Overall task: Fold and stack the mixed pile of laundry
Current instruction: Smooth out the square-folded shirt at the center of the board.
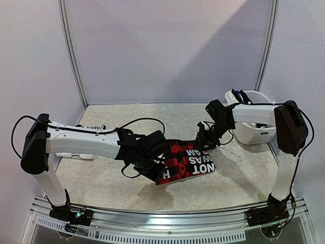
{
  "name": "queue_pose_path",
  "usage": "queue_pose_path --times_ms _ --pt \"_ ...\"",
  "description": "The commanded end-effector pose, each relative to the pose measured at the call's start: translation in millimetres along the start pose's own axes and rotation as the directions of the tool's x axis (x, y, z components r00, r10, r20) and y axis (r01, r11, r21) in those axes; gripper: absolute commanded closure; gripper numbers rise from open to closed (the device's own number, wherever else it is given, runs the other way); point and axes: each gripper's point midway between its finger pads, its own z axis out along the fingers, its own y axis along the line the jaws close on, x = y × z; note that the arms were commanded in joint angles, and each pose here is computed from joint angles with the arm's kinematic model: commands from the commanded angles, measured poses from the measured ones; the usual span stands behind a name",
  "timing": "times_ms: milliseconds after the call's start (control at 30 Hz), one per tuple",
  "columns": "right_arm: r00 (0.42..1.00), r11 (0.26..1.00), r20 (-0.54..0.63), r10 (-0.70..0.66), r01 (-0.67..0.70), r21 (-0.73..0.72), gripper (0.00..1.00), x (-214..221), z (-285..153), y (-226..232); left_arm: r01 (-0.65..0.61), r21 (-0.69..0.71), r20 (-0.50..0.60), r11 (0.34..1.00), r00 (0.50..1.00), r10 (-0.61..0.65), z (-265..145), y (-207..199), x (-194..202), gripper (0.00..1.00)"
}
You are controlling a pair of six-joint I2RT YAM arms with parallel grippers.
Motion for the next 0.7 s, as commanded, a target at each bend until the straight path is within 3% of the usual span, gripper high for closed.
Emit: queue_pose_path --times_ms 0,100,233,400,667 --pt "1.000 1.000 0.017 -0.019 0.019 0.003 0.64 -6.3 -3.9 5.6 0.191 -0.022 0.040 0.981 0.981 -0.190 -10.6 28.1 -13.9 0.50" --pt "1.000 1.000 0.004 -0.024 0.024 0.007 0.64 5.1 -6.4 0.6 0.247 -0.064 0.121 0.967 0.964 -0.238 -27.1 50.4 -21.5 0.23" --pt "0.999 0.998 -0.018 -0.035 0.034 -0.053 0.64 27.7 -6.8 6.9 0.321 -0.050 0.141 0.946 0.940 -0.311 -24.1 66.8 -27.3 0.02" --pt "0.995 0.993 -0.056 -0.082 0.076 -0.091 0.64 53.4 -5.1 15.5 0.367 0.024 0.142 0.930 0.920 -0.366 -6.0 70.2 -41.2 0.04" --pt "0.990 0.980 -0.070 -0.119 0.106 -0.166 0.64 55.5 -5.2 31.7 0.447 0.152 0.106 0.882 0.879 -0.464 34.1 72.3 -59.1 0.21"
